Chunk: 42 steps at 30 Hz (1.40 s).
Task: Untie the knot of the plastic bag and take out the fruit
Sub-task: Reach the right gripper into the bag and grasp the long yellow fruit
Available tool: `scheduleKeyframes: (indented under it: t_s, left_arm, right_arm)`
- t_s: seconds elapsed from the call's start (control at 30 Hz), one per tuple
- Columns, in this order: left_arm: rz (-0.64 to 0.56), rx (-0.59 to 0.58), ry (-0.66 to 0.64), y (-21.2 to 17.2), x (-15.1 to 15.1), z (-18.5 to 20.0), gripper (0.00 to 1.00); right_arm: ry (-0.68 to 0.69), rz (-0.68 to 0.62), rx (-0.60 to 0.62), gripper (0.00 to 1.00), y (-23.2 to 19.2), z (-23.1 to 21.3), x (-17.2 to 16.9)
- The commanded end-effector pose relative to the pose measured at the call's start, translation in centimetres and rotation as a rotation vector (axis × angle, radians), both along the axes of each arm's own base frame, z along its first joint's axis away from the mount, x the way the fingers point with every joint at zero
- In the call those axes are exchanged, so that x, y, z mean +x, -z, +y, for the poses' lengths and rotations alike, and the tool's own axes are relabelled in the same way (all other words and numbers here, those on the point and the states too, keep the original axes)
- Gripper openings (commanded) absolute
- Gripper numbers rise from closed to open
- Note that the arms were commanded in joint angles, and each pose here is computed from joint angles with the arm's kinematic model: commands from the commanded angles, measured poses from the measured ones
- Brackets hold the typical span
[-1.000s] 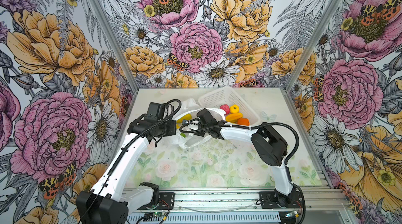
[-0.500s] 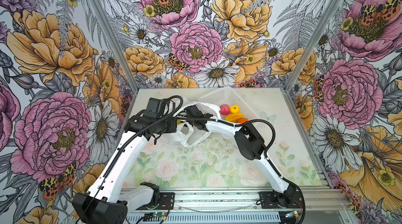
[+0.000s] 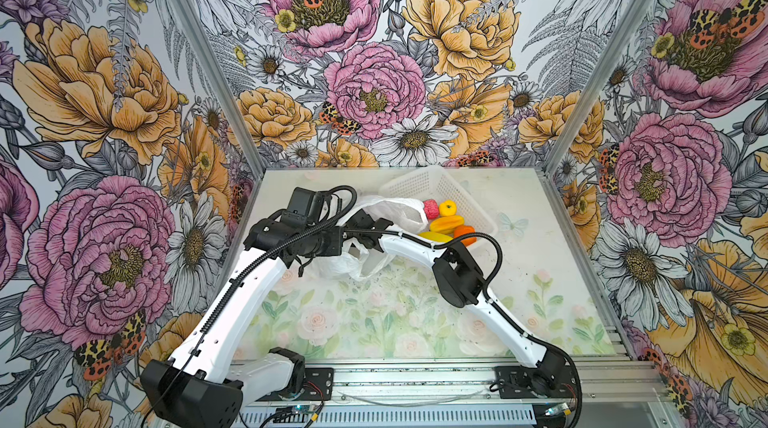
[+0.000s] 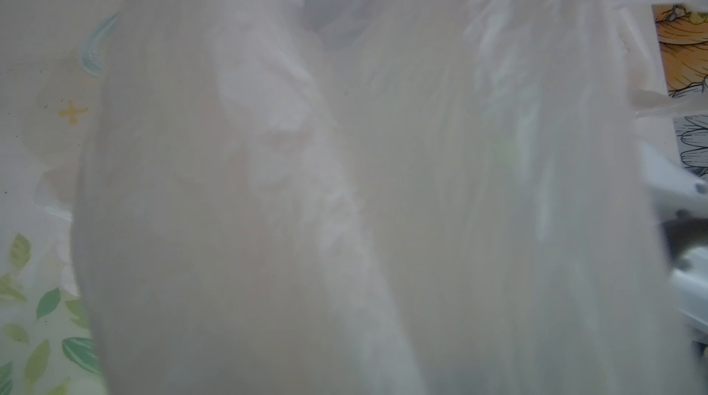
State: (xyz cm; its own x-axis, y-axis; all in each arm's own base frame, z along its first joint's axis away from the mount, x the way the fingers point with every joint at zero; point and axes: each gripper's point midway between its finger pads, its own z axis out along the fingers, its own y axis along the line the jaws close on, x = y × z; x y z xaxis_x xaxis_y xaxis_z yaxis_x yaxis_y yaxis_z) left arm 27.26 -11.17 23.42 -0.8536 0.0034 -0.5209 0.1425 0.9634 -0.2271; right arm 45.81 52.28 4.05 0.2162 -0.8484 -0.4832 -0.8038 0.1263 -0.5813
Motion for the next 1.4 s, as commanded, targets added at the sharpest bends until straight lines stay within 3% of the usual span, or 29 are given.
scheduleKeyframes:
  t_s: [0.0, 0.33, 0.67, 0.8, 0.87, 1.13, 1.27, 1.37]
  left_arm:
    - [-0.028, 0.018, -0.002, -0.5, 0.4, 0.1, 0.0]
    - [-0.016, 0.027, -0.007, 0.1, 0.4, 0.3, 0.0]
    - [-0.014, 0.04, -0.012, 0.2, 0.5, 0.4, 0.0]
    - [-0.014, 0.039, -0.01, 0.3, 0.5, 0.4, 0.0]
    - [-0.018, 0.041, -0.012, 0.3, 0.4, 0.5, 0.0]
    - [-0.026, 0.053, -0.019, 0.1, 0.5, 0.9, 0.0]
    - [-0.036, 0.06, -0.046, -0.1, 0.8, 1.6, 0.0]
    - [-0.05, 0.068, -0.069, -0.5, 1.0, 2.3, 0.0]
  right_arm:
    - [-0.029, -0.005, -0.044, 0.39, 1.2, 0.3, -0.3]
    - [-0.077, -0.06, -0.071, 0.25, 0.7, -0.5, 1.2]
    - [-0.102, -0.121, -0.089, 0.32, 1.1, -0.6, 3.2]
    - [-0.107, -0.173, -0.083, 0.38, -0.4, -0.4, 4.1]
    - [-0.094, -0.19, -0.073, 0.35, -1.8, -0.4, 4.2]
    - [-0.095, -0.073, 0.011, 0.19, -5.5, -0.4, -0.1]
    - [-0.088, -0.011, 0.073, 0.16, -6.4, -1.0, -2.8]
    - [-0.069, -0.048, 0.119, 0.15, -7.0, -1.7, -4.3]
